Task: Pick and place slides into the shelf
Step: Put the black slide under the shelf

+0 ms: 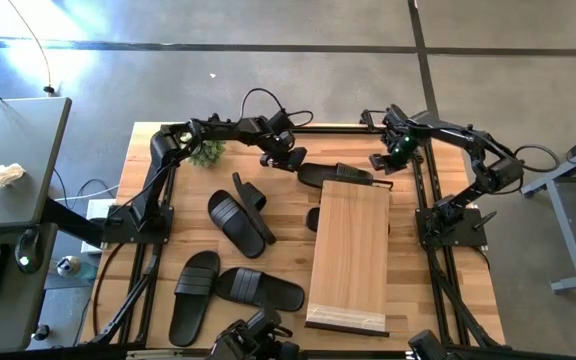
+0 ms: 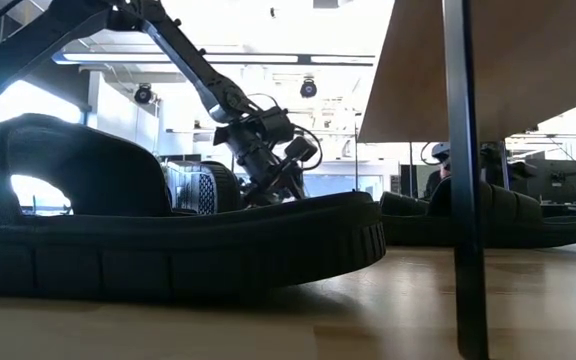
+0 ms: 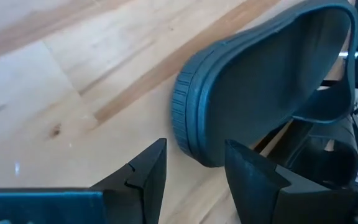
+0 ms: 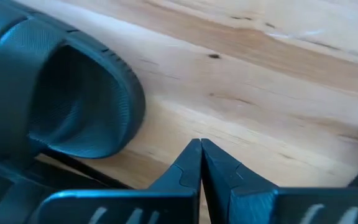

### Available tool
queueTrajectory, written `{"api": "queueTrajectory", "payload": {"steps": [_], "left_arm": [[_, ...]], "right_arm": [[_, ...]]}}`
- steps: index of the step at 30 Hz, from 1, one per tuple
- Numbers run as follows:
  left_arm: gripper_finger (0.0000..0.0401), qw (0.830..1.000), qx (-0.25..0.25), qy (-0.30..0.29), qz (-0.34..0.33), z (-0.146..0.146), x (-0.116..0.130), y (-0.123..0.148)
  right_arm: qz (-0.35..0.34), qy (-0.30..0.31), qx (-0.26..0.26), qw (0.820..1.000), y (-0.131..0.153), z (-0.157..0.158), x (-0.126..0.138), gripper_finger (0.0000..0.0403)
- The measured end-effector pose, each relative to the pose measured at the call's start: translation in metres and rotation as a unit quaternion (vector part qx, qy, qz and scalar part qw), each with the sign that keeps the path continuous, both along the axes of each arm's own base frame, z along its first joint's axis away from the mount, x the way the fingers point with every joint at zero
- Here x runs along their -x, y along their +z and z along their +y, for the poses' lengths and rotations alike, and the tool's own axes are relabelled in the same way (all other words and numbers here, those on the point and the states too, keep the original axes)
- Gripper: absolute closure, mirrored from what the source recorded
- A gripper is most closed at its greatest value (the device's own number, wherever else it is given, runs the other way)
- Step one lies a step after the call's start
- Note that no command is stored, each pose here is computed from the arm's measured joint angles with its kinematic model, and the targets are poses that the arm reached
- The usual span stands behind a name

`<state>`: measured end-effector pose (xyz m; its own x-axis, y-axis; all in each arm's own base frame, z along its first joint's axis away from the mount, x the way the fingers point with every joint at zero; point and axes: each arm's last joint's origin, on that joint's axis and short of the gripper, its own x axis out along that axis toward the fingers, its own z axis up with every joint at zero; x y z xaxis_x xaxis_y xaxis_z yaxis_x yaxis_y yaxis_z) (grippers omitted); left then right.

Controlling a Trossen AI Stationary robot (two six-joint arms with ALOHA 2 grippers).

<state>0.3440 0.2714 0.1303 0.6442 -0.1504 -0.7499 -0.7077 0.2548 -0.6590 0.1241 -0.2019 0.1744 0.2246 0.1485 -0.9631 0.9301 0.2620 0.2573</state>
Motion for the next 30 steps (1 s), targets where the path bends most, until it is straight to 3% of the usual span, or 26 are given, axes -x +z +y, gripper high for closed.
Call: {"api": "queueTrajectory", "payload": {"steps": [7, 17, 30], "left_arm": [[0.0256, 1.000, -0.003, -0.006, 0.001, -0.004, -0.003, 0.000], [0.0256, 1.000, -0.010, -0.009, 0.004, -0.005, -0.004, 0.000], [0.0256, 1.000, -0.013, -0.004, 0.007, -0.005, -0.004, 0.000]], "right_arm": [[-0.026, -0.048, -0.087, 0.995, -0.027, 0.019, 0.009, 0.0403], [-0.060, -0.144, -0.087, 0.984, -0.054, 0.028, 0.010, 0.0403], [-0.131, -0.134, -0.056, 0.981, -0.054, 0.018, 0.002, 0.0403]]}}
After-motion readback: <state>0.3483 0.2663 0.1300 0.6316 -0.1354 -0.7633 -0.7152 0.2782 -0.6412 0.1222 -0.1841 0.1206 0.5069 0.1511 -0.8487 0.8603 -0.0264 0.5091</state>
